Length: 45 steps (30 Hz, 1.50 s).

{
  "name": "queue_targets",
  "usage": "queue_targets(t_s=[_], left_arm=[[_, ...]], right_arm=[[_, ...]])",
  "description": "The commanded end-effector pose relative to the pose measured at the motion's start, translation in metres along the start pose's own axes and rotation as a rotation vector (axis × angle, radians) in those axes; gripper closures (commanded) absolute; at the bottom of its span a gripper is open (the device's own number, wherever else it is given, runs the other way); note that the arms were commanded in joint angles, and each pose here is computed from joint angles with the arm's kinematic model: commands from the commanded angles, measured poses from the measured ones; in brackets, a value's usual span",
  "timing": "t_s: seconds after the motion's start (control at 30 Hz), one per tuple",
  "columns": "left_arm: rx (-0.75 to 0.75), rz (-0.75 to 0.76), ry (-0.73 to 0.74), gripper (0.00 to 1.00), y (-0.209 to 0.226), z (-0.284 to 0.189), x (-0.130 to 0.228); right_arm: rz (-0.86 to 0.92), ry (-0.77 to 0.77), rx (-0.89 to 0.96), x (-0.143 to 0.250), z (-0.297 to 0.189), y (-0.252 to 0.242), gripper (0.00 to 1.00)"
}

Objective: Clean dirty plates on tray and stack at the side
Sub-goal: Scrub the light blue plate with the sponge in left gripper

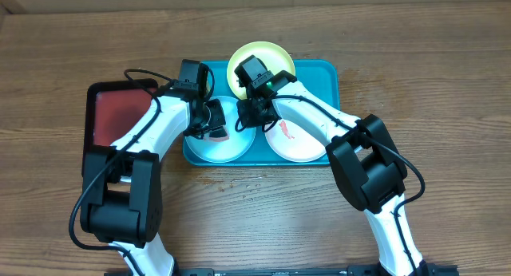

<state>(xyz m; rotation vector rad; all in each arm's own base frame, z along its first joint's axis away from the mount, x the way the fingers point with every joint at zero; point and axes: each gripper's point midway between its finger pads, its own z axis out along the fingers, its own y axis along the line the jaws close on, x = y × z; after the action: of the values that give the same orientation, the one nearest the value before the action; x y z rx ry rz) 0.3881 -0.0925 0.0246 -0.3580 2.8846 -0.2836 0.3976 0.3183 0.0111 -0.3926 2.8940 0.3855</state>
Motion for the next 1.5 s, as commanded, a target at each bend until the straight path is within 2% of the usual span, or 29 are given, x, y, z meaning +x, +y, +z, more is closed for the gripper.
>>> queue_targets(t_s=[0.0, 0.2, 0.33, 0.53, 0.83, 0.93, 1.03, 1.13, 1.23, 1.47], left_arm=[[0.001, 0.007, 0.010, 0.79, -0.002, 0.003, 0.005], [-0.144, 0.008, 0.002, 0.95, 0.026, 0.001, 0.007], [-0.229, 0.011, 0.005, 0.96, 0.041, -0.002, 0.010], [-0.316, 0.115, -0.044, 0.96, 0.052, -0.011, -0.006], [-0.276, 0.130, -0.123, 0.96, 0.034, -0.028, -0.037], [-0.211, 0.130, -0.130, 0.96, 0.020, -0.029, -0.042], [-0.069, 0.113, -0.092, 0.96, -0.003, -0.025, -0.035], [0.007, 0.050, -0.061, 0.96, -0.016, -0.020, -0.028], [0.066, 0.057, -0.035, 0.96, -0.033, -0.011, -0.022], [0.032, 0.059, 0.049, 0.96, -0.028, 0.025, -0.005]], right_arm=[[0.001, 0.001, 0.012, -0.001, 0.005, -0.003, 0.85], [0.001, 0.005, 0.013, 0.000, 0.005, -0.004, 0.85], [0.001, 0.005, 0.013, 0.000, 0.005, -0.004, 0.85], [0.001, 0.005, 0.013, 0.000, 0.005, -0.004, 0.85], [0.001, 0.003, 0.013, -0.001, 0.005, -0.004, 0.85], [0.001, 0.000, 0.012, -0.001, 0.005, -0.003, 0.85], [0.000, -0.006, 0.009, -0.003, 0.005, -0.003, 0.85], [0.001, -0.021, 0.003, -0.007, 0.005, -0.001, 0.85], [0.000, -0.028, 0.000, -0.008, 0.005, 0.000, 0.85], [0.001, -0.026, 0.001, -0.008, 0.005, -0.001, 0.86]])
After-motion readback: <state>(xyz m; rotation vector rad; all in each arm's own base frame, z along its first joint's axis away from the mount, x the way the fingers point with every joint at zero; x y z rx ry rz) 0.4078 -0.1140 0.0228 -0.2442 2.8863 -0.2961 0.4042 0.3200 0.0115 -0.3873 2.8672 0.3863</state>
